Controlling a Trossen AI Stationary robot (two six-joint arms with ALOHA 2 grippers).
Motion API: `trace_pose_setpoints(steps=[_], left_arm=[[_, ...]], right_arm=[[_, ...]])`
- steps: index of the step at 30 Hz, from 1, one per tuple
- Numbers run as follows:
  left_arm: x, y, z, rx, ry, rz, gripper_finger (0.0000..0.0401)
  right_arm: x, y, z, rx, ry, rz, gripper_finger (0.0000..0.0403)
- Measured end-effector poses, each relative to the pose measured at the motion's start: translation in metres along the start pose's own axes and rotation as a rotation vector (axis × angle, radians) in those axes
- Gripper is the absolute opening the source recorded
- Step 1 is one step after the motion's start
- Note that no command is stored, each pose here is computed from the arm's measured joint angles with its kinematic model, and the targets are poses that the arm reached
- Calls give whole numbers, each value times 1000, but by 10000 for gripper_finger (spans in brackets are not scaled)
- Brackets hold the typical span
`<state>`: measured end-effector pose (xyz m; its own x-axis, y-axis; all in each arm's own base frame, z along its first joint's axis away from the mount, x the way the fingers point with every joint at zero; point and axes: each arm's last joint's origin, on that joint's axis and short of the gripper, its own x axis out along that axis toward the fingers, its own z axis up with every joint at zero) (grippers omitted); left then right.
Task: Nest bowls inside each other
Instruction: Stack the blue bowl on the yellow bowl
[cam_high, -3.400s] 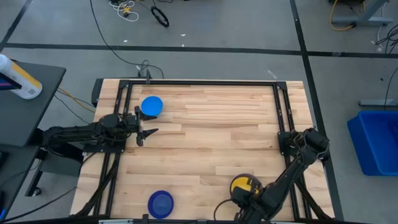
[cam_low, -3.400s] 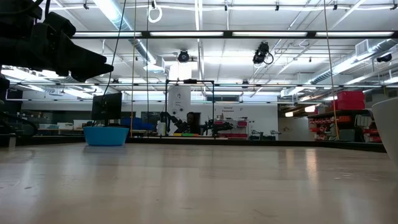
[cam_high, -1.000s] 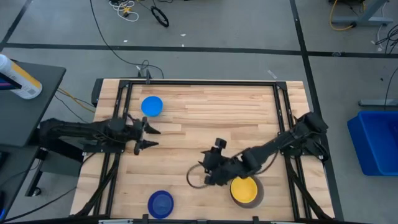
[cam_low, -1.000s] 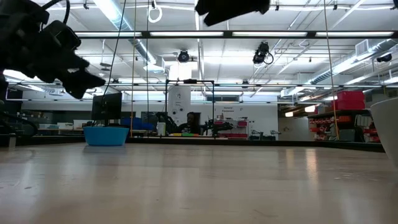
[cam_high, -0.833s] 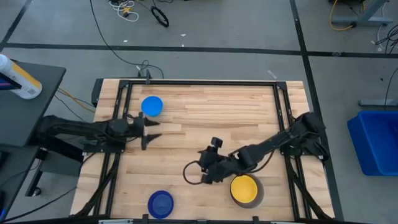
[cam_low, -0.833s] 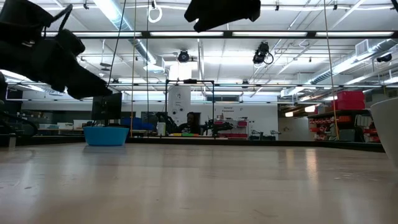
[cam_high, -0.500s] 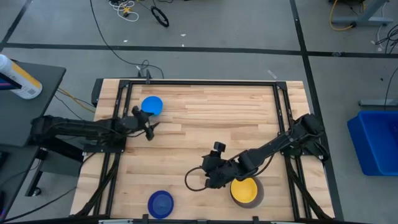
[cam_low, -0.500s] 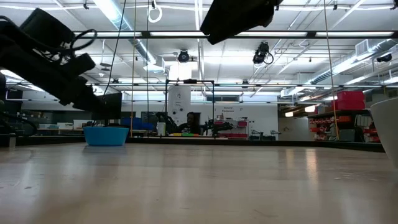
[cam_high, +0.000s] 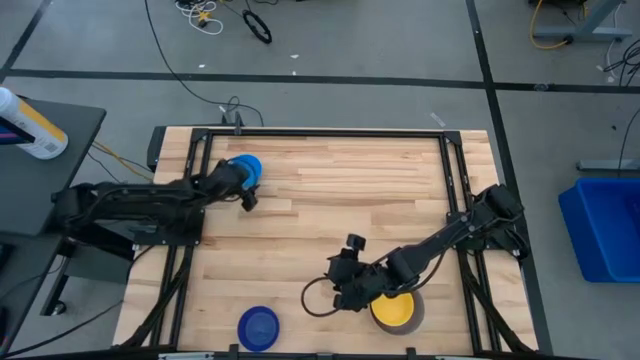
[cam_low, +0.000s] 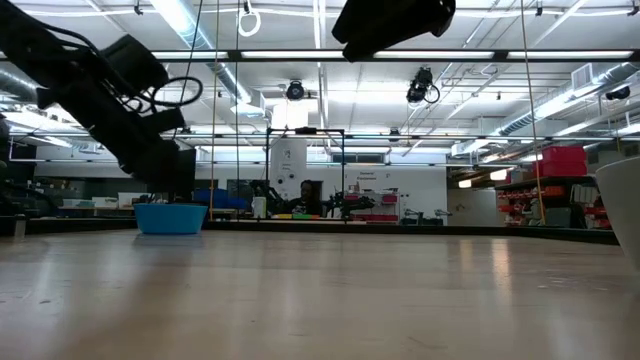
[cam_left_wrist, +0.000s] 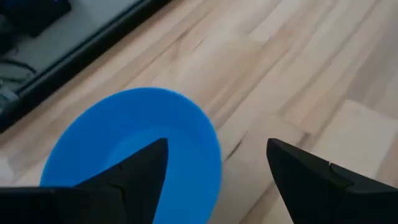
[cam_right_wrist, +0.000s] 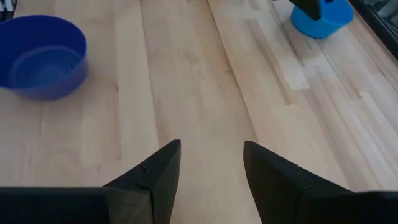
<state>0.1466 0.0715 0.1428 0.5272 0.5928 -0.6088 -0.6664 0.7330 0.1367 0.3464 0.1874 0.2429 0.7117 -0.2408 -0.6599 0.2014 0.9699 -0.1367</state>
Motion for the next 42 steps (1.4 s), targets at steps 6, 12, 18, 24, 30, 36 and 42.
trace_pose_setpoints(steps=[6, 12, 18, 24, 30, 36, 42], left_arm=[[17, 4, 2, -22, 80, -33, 279], [28, 4, 0, -26, 100, -28, 274], [32, 4, 0, -13, 88, 14, 223], [32, 5, 1, 7, 82, 47, 134], [32, 5, 1, 33, 81, 48, 18], [32, 5, 1, 41, 80, 47, 7], [32, 5, 1, 42, 80, 47, 6]], right_arm=[[-3, 3, -3, 12, 8, 4, 189], [-6, 7, -5, 30, 7, 14, 186], [-8, 10, -6, 31, 6, 20, 174], [-8, 10, -6, 40, 6, 20, 165], [-8, 10, -6, 51, 6, 21, 159], [-8, 9, -8, -3, 19, 14, 152], [-10, 11, -5, -26, -36, -21, 119]])
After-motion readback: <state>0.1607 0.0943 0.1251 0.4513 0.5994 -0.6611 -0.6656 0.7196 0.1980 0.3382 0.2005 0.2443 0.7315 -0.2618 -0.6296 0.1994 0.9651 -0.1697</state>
